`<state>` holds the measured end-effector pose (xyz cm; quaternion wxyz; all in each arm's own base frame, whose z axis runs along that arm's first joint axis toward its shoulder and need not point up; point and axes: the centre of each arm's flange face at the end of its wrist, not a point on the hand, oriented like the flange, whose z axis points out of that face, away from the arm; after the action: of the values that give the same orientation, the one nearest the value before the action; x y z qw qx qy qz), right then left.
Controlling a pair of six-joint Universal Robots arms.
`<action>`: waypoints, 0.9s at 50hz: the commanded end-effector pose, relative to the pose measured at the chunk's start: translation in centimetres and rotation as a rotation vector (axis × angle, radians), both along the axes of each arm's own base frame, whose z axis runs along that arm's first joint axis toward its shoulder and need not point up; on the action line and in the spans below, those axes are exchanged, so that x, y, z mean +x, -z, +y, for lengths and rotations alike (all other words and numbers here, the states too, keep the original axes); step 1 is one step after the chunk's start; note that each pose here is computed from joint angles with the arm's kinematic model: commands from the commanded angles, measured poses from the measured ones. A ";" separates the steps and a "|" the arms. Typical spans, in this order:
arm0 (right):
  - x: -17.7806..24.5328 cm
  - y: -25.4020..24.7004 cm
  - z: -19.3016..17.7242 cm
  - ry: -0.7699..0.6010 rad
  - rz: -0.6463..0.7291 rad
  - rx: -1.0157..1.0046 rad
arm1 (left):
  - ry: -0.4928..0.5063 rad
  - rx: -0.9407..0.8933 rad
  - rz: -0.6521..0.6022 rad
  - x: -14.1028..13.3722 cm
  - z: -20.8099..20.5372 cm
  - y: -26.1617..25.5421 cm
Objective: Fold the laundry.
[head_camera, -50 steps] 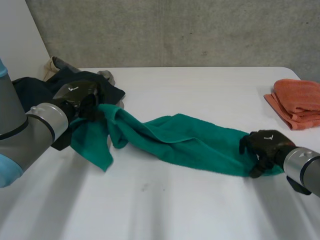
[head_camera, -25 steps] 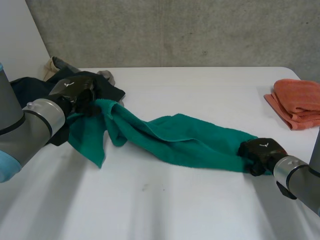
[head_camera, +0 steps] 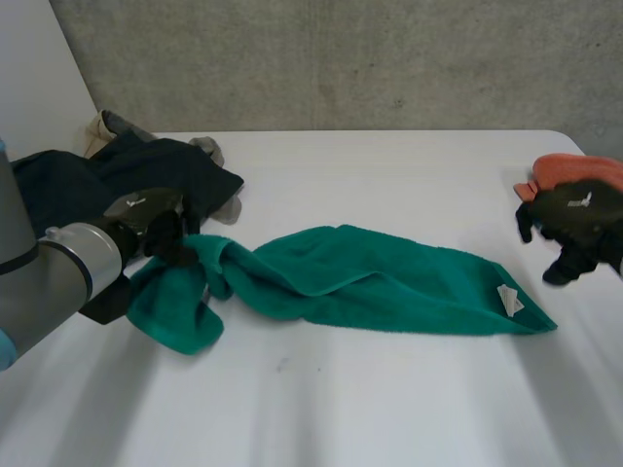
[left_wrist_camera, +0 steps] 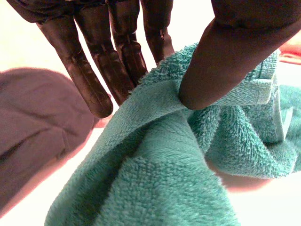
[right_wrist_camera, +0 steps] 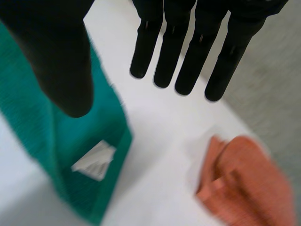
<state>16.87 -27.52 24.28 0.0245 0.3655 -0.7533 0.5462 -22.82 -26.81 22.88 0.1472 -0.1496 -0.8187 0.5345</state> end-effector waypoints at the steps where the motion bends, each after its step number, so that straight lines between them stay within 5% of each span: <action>1: -0.1 5.5 -0.9 0.112 -0.162 0.190 | -0.012 -0.020 0.001 0.1 -1.5 0.2; 33: 2.3 11.6 -0.6 0.054 -0.204 0.187 | -0.011 -0.116 0.037 -0.4 -2.4 -1.4; 41: 1.8 4.4 -0.9 0.043 -0.188 0.030 | -0.010 -0.139 0.040 -0.2 -1.9 -2.8; 45: 1.6 0.3 1.1 -0.028 -0.040 0.040 | -0.015 -0.104 0.023 0.3 -1.2 -3.1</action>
<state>18.82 -28.62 17.50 -0.0483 0.2978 -0.7818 0.5456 -23.12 -28.80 25.21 0.1500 -0.1444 -0.7806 0.5893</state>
